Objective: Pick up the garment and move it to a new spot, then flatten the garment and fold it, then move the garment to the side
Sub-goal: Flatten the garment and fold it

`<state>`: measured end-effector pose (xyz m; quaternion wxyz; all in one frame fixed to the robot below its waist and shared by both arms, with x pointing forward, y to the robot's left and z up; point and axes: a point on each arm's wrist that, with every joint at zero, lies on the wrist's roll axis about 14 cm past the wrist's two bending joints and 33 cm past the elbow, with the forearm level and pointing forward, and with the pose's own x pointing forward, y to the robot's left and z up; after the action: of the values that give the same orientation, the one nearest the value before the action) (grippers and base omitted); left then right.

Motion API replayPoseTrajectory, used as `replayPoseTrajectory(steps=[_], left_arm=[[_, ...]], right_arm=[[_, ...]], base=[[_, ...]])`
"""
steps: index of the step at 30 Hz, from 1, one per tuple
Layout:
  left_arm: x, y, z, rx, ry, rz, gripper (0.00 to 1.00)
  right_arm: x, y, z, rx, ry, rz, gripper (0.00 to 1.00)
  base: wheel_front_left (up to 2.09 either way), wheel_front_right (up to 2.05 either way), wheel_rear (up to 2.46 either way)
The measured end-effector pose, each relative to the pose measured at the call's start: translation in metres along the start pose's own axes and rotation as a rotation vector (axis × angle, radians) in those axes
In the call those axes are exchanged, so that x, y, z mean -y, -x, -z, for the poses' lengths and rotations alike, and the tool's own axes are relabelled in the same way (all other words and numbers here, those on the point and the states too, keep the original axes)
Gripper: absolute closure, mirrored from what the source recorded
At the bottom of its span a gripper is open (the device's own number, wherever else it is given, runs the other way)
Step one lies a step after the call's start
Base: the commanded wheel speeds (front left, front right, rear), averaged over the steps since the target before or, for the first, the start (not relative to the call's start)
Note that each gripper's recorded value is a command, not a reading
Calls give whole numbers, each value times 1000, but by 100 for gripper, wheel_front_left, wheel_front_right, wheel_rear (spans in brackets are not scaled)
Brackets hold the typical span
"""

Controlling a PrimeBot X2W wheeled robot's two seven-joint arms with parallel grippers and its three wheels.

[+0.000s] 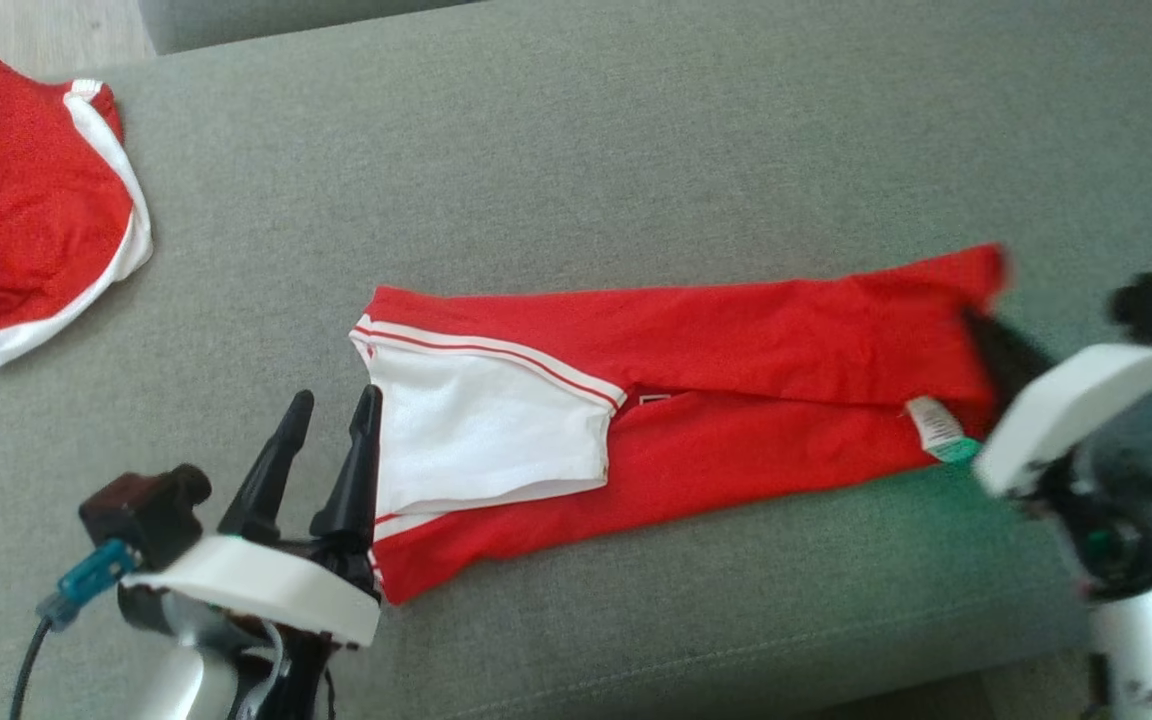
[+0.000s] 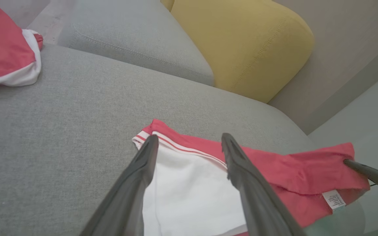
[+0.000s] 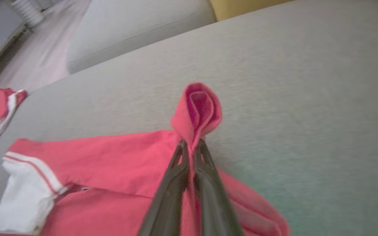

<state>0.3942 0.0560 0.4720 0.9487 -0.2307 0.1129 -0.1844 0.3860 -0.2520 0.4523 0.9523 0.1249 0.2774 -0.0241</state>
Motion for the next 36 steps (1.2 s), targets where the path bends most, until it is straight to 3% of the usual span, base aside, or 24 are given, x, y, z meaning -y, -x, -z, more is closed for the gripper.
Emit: replayPoseTrajectory(steps=[10,24,36], left_arm=[[-1,0,-13,41,-38,-1,0],[-22,29,-21,87,-36,-91,0],[-39,56,-25,123,-21,-170,0]], right_arm=[[-134,2,13,15,-34,-380,100],[-261,8,30,-38,-106,-763,100],[-301,-12,69,-201,-149,-820,100]], base=[[0,0,0],[0,0,0],[0,0,0]])
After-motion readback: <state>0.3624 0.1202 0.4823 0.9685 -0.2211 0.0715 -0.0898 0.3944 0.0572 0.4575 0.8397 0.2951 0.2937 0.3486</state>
